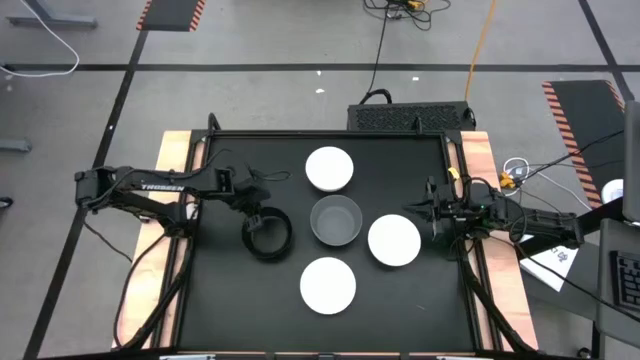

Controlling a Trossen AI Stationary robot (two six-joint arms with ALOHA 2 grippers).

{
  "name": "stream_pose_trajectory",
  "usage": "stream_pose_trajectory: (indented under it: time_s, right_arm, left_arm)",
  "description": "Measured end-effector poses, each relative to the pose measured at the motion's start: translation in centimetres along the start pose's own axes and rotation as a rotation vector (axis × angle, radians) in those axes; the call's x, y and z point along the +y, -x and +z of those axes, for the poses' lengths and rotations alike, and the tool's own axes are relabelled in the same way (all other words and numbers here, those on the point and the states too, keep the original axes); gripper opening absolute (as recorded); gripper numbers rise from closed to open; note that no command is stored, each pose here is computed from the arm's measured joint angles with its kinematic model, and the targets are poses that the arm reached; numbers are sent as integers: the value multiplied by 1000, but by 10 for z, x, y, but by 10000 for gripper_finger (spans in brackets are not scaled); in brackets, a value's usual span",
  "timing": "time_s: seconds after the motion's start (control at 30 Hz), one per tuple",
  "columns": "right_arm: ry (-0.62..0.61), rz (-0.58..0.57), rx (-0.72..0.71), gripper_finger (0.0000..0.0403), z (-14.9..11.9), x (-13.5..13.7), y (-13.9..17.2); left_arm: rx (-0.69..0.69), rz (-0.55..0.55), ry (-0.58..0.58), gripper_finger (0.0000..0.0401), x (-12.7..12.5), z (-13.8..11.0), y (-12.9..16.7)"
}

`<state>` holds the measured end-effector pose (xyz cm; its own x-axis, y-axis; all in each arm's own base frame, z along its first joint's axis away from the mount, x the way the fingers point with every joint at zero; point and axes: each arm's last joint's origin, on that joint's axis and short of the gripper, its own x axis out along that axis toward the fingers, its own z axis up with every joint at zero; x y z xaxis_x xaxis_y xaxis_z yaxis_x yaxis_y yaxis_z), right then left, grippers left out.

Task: Nest bowls inside each other
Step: Stack the black bowl on top of the gray bowl

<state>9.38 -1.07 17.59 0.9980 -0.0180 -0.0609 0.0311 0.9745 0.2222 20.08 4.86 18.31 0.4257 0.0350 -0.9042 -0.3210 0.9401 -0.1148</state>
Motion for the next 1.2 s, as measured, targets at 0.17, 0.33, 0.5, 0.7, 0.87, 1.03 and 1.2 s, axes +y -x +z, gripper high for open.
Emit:
stream_pose_trajectory:
  time_s: [0.17,0.33,0.5,0.7,0.87,1.03,1.2]
  right_arm:
    - [-8,0,0,0,0,0,0]
    - [-8,0,0,0,0,0,0]
    - [-8,0,0,0,0,0,0]
    - [-8,0,0,0,0,0,0]
    - [-8,0,0,0,0,0,0]
    - [-8,0,0,0,0,0,0]
    - [-7,0,0,0,0,0,0]
  left_arm:
    - [-167,23,-22,3,-1,-1,31]
    - [-378,-9,-45,2,-6,-8,70]
    - [-548,-72,-95,2,-16,-19,99]
    - [-649,-54,-136,1,-24,-28,115]
    - [-708,-33,-202,1,-33,-32,120]
    - [-745,-20,-252,1,-43,-36,111]
    - [-835,-40,-280,1,-49,-43,90]
